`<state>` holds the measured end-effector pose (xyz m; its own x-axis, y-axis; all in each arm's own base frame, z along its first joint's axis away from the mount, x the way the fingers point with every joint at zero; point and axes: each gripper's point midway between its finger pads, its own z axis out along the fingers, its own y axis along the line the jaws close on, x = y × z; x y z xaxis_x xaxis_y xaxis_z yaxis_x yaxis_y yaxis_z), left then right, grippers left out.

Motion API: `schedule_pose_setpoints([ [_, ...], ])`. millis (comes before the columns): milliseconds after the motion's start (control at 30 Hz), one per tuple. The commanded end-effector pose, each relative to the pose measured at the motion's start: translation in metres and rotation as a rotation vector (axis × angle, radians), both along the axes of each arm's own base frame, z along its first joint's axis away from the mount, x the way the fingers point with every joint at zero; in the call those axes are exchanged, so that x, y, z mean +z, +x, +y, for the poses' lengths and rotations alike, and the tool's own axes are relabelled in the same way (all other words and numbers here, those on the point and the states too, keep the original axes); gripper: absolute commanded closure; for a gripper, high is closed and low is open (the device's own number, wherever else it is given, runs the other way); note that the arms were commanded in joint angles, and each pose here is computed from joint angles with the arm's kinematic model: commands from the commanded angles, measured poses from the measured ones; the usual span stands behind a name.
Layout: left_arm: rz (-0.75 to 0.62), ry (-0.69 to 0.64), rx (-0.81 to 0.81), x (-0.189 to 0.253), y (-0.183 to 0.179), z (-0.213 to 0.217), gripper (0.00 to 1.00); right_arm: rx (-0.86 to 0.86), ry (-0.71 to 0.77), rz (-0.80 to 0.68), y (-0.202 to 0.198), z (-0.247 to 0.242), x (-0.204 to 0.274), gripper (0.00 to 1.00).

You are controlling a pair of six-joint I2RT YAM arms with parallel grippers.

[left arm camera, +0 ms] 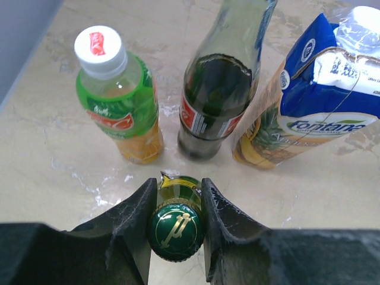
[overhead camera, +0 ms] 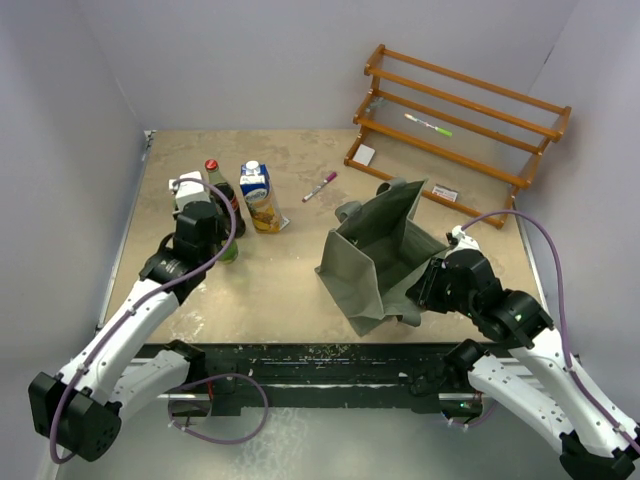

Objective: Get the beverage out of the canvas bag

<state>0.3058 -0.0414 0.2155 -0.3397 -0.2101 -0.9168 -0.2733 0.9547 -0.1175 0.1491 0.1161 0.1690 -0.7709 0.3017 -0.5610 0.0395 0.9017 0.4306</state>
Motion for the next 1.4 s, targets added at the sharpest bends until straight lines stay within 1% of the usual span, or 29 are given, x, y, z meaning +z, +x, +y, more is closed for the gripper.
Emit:
schedule_pose_setpoints([
  [0, -0.243, -0.016, 0.005, 0.06, 0.03, -0.004, 1.0, 0.0, -0.023, 0.027, -0.001, -0.001, -0.007, 0.74],
  [300, -0.234, -0.028, -0.006, 0.033, 0.037, -0.01, 1.0, -0.008, -0.029, 0.024, 0.001, -0.002, -0.005, 0.74],
  [567, -0.186, -0.045, -0.004, 0.005, 0.036, -0.013, 1.0, -0.014, -0.027, 0.028, -0.001, -0.004, -0.005, 0.74],
  [600, -0.18, -0.049, 0.001, 0.003, 0.035, -0.012, 0.95, -0.015, -0.026, 0.03, -0.002, -0.004, -0.005, 0.74],
  [633, -0.172, -0.056, 0.013, 0.0, 0.033, -0.011, 0.85, -0.015, -0.025, 0.031, -0.003, -0.004, -0.005, 0.74],
  [667, -0.165, -0.059, 0.029, -0.002, 0.031, -0.008, 0.72, -0.016, -0.022, 0.031, -0.003, -0.004, -0.005, 0.74],
  [733, -0.151, -0.059, 0.042, -0.005, 0.028, -0.005, 0.43, -0.018, -0.019, 0.034, -0.004, -0.004, -0.006, 0.74],
  [767, -0.138, -0.059, 0.05, -0.007, 0.026, -0.004, 0.3, -0.019, -0.015, 0.032, -0.004, -0.004, -0.005, 0.74],
  [833, -0.105, -0.068, 0.079, -0.006, 0.022, -0.001, 0.1, -0.016, -0.009, 0.032, -0.005, -0.004, -0.004, 0.74],
  [867, -0.085, -0.076, 0.096, -0.005, 0.02, 0.0, 0.04, -0.015, -0.008, 0.032, -0.006, -0.003, -0.004, 0.74],
  [933, -0.054, -0.09, 0.092, 0.0, 0.017, -0.002, 0.0, -0.008, -0.007, 0.042, -0.008, -0.003, -0.004, 0.74],
  [1000, -0.04, -0.119, 0.064, 0.008, 0.013, -0.007, 0.01, 0.012, -0.012, 0.063, -0.014, -0.003, -0.006, 0.74],
  [1100, -0.07, -0.195, -0.004, 0.029, 0.008, -0.021, 0.01, 0.053, -0.006, 0.101, -0.024, -0.001, -0.01, 0.73],
  [1167, -0.1, -0.243, -0.047, 0.045, 0.006, -0.029, 0.01, 0.087, -0.005, 0.098, -0.027, 0.002, -0.01, 0.72],
  [1233, -0.129, -0.289, -0.094, 0.062, 0.004, -0.039, 0.0, 0.17, 0.012, 0.065, -0.025, 0.012, -0.006, 0.71],
  [1367, -0.161, -0.369, -0.23, 0.094, 0.004, -0.066, 0.03, 0.302, 0.065, 0.144, -0.037, 0.034, -0.018, 0.69],
])
